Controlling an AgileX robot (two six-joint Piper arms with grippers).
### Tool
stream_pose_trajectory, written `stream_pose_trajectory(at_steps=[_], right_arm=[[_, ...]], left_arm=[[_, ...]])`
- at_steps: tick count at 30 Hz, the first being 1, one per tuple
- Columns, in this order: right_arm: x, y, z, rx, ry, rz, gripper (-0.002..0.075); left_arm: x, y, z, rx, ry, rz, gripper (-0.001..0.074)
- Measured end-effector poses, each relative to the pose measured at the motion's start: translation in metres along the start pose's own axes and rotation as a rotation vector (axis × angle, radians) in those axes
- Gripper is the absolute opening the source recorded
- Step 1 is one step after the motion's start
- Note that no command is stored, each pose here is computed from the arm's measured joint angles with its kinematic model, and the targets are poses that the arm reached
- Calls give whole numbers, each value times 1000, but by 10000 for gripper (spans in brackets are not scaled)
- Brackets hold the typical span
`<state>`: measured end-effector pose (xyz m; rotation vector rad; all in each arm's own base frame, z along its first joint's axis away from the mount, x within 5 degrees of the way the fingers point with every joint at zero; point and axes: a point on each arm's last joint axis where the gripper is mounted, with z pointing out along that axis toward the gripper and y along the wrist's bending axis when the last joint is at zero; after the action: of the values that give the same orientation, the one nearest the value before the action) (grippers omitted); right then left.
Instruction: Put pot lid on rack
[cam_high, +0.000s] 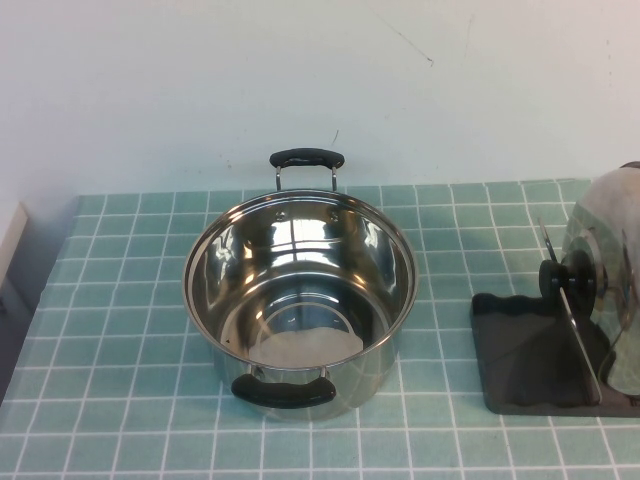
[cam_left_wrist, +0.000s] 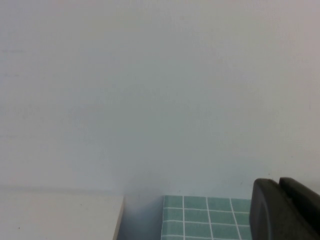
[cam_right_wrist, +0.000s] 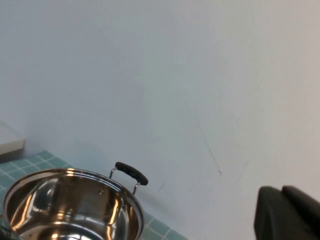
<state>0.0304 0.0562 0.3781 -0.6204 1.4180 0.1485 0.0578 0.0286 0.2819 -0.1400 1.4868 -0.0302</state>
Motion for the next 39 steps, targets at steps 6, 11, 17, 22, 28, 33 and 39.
stream_pose_trajectory(at_steps=[6, 11, 17, 22, 28, 33, 39], right_arm=[[30, 2, 8, -15, 21, 113, -1], [57, 3, 15, -11, 57, 206, -1], [83, 8, 19, -44, 119, 267, -1], [101, 9, 21, -17, 175, 271, -1], [107, -17, 18, 265, 177, 107, -1], [113, -24, 14, 367, 193, -25, -1], [150, -13, -8, 480, 381, 61, -1]], left_arm=[[3, 0, 0, 1, 8, 6, -2], [3, 0, 0, 1, 8, 5, -2], [3, 0, 0, 1, 8, 4, -2], [3, 0, 0, 1, 8, 4, -2], [3, 0, 0, 1, 8, 3, -2], [3, 0, 0, 1, 8, 3, -2], [3, 0, 0, 1, 8, 3, -2]])
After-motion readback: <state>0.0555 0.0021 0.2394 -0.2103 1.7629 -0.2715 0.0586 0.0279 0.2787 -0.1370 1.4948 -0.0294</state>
